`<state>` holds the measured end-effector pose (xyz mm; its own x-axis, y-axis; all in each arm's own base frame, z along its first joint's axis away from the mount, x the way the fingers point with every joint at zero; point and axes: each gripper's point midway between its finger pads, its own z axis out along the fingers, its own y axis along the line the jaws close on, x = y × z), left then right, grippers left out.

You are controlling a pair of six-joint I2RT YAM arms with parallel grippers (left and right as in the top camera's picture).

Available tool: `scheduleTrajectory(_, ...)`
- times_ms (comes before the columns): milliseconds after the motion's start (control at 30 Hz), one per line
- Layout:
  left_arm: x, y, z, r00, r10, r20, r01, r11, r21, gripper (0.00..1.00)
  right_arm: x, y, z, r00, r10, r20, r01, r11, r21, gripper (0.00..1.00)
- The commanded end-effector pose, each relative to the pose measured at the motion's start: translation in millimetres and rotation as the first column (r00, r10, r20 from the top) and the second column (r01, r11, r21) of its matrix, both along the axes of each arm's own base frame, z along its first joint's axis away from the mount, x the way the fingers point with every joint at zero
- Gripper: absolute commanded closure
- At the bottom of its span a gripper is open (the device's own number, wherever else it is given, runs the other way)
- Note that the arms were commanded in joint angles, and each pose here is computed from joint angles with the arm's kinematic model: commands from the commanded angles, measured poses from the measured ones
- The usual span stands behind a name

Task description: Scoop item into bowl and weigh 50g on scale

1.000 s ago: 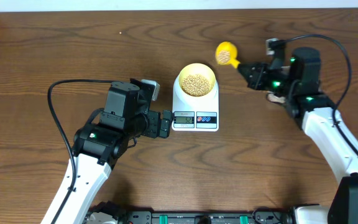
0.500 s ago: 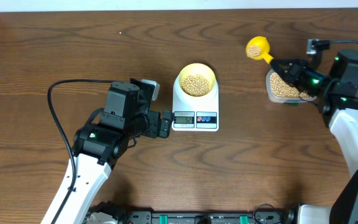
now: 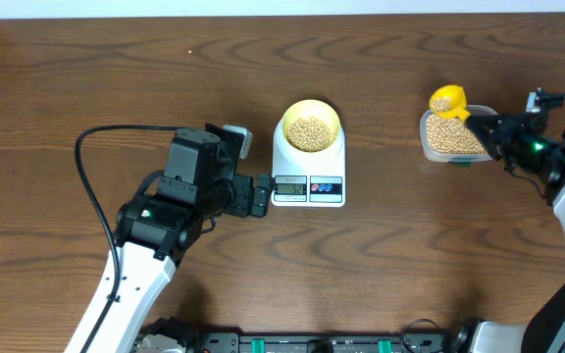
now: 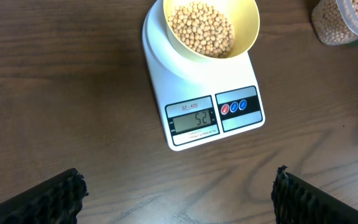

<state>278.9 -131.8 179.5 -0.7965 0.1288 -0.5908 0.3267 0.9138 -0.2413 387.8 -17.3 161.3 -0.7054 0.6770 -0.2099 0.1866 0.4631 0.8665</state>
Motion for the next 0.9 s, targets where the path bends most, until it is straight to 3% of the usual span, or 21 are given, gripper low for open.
scheduleTrajectory(0, 0, 1, 0, 1.000, -0.010, 0.009, 0.010, 1.000, 0.013, 0.02, -6, -12, -11, 1.000, 0.010, 0.002, -0.010, 0.997, -0.080, 0.98)
scheduleTrajectory(300, 0, 1, 0, 1.000, -0.010, 0.009, 0.010, 1.000, 0.013, 0.02, -16, -26, -30, 0.999, 0.001, -0.043, -0.009, 0.979, -0.206, 0.99)
scheduleTrajectory(700, 0, 1, 0, 1.000, -0.010, 0.009, 0.010, 1.000, 0.013, 0.02, -18, -24, -2, 0.982, 0.141, 0.126, -0.080, 0.913, -0.400, 0.99)
scheduleTrajectory(867, 0, 1, 0, 1.000, -0.010, 0.009, 0.010, 1.000, 0.013, 0.02, -24, -37, 7, 0.987, 0.109, 0.122, -0.031, 0.857, -0.514, 0.99)
